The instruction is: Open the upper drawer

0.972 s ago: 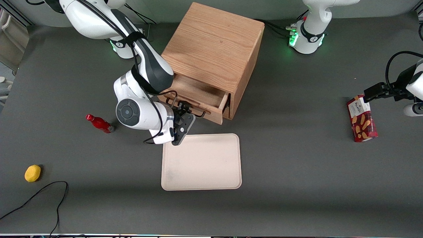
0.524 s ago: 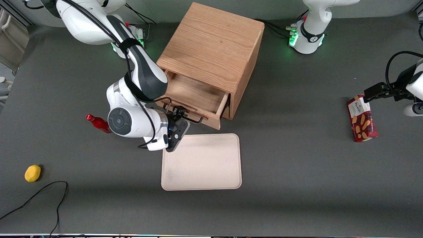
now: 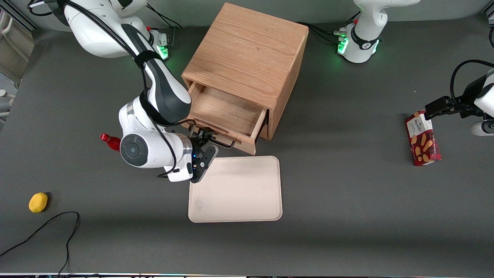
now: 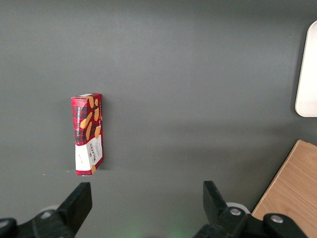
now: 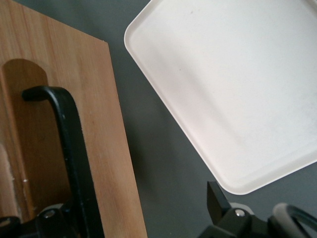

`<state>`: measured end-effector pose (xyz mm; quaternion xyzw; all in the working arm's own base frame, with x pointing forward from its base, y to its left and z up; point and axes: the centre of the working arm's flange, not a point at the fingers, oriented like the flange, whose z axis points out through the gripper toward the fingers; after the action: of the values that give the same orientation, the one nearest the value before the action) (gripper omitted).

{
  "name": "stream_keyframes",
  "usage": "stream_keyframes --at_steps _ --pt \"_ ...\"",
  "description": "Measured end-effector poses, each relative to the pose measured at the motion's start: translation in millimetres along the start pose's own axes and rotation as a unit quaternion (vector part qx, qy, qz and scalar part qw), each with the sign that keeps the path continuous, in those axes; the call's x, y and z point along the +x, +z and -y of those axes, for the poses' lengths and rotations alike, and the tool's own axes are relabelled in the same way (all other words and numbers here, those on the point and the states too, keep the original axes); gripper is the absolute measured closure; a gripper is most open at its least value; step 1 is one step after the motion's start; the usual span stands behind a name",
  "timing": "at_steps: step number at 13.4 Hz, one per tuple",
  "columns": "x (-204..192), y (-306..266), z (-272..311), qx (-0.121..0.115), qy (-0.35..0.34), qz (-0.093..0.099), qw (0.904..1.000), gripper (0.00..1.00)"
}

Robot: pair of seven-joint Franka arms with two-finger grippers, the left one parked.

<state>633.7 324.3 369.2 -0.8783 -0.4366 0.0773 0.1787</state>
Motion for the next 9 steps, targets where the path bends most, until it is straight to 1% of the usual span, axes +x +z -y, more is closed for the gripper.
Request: stream_keyframes --at_steps 5,9 --pt "3.9 -1.6 -3.3 0.006 -0.011 0.006 0.9999 0.00" --pt "6.0 -1.3 -6.6 0.006 -0.023 0.004 0.9997 0.00"
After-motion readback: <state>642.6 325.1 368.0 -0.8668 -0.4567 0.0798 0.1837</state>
